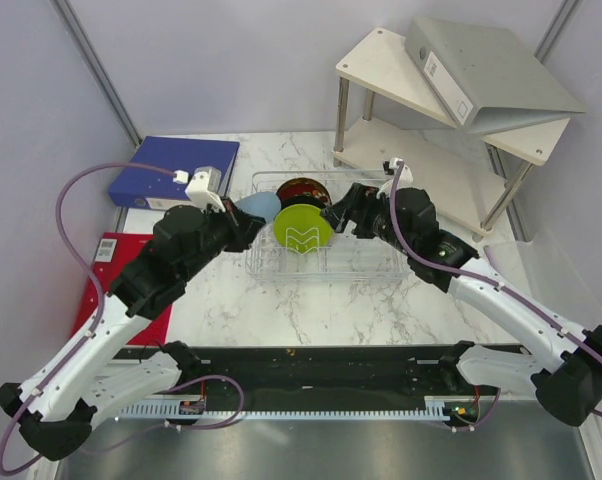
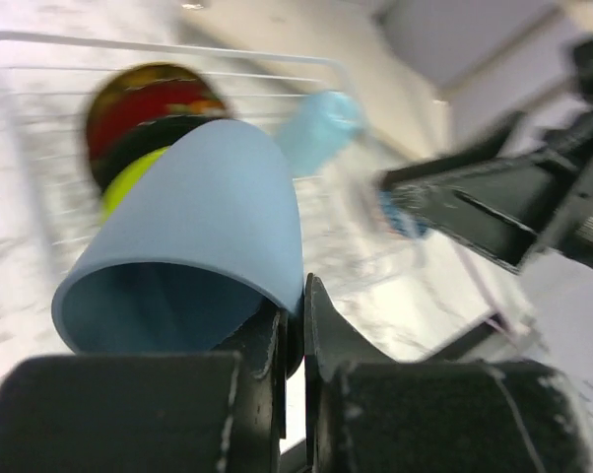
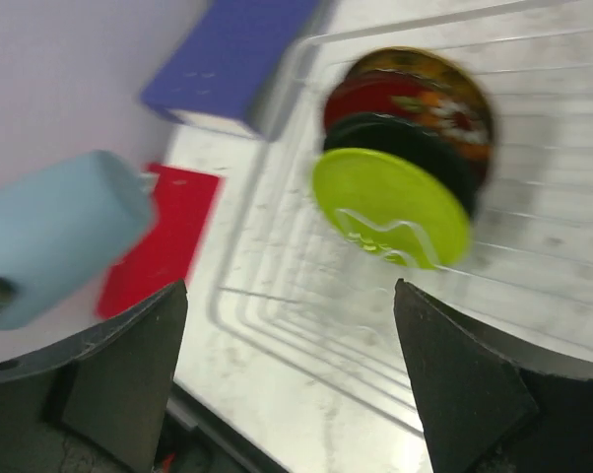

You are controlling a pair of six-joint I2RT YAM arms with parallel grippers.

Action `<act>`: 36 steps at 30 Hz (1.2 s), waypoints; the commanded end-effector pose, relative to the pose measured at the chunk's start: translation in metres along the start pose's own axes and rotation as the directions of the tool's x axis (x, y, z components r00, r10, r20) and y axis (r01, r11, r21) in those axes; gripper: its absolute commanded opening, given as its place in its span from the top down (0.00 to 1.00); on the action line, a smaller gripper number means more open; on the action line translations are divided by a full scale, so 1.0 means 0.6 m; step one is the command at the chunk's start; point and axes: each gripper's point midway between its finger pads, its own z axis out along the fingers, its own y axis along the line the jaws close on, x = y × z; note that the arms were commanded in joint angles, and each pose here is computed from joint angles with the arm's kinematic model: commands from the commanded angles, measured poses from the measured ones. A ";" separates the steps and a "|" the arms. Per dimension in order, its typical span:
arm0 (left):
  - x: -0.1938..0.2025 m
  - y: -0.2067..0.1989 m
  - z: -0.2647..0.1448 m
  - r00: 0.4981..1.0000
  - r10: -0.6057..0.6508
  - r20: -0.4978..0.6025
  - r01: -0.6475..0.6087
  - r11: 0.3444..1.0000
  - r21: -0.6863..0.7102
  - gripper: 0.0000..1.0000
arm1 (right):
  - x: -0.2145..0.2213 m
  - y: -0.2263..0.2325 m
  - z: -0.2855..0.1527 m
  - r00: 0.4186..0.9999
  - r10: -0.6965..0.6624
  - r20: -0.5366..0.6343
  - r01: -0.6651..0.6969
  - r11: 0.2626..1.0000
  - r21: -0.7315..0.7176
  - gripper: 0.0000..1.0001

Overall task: Unload the mixed dishes from the dish rack
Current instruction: Place the cup at the center of the board.

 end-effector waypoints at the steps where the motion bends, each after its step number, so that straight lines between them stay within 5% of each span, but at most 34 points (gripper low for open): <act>1: -0.013 0.152 -0.034 0.990 0.105 -0.092 -0.136 0.876 -0.462 0.98 | -0.018 -0.155 -0.063 0.980 -0.194 -0.036 0.186 0.853 0.488 0.08; 7: -0.032 0.275 -0.046 0.979 -0.005 -0.202 -0.143 0.686 -0.713 0.98 | -0.065 -0.242 -0.151 0.955 -0.283 0.090 0.115 0.634 0.765 0.02; 12: -0.037 0.337 -0.004 0.961 -0.101 -0.258 -0.139 0.628 -0.766 0.98 | -0.059 -0.248 -0.156 0.949 -0.312 0.052 0.163 0.623 0.765 0.02; 17: -0.016 0.361 0.080 0.931 -0.188 -0.314 -0.110 0.676 -0.729 0.98 | -0.014 -0.237 -0.123 0.958 -0.278 -0.072 0.252 0.692 0.676 0.02; 24: 0.053 0.411 0.172 0.847 -0.299 -0.440 -0.124 0.694 -0.709 0.98 | -0.008 -0.245 -0.129 0.951 -0.298 -0.086 0.275 0.685 0.675 0.02; 32: 0.108 0.420 0.192 0.722 -0.380 -0.578 -0.161 0.720 -0.675 0.98 | -0.002 -0.249 -0.118 0.949 -0.296 -0.107 0.288 0.680 0.674 0.02; 36: 0.111 0.435 0.189 0.724 -0.397 -0.564 -0.168 0.691 -0.703 0.98 | 0.008 -0.252 -0.110 0.949 -0.286 -0.130 0.297 0.684 0.666 0.02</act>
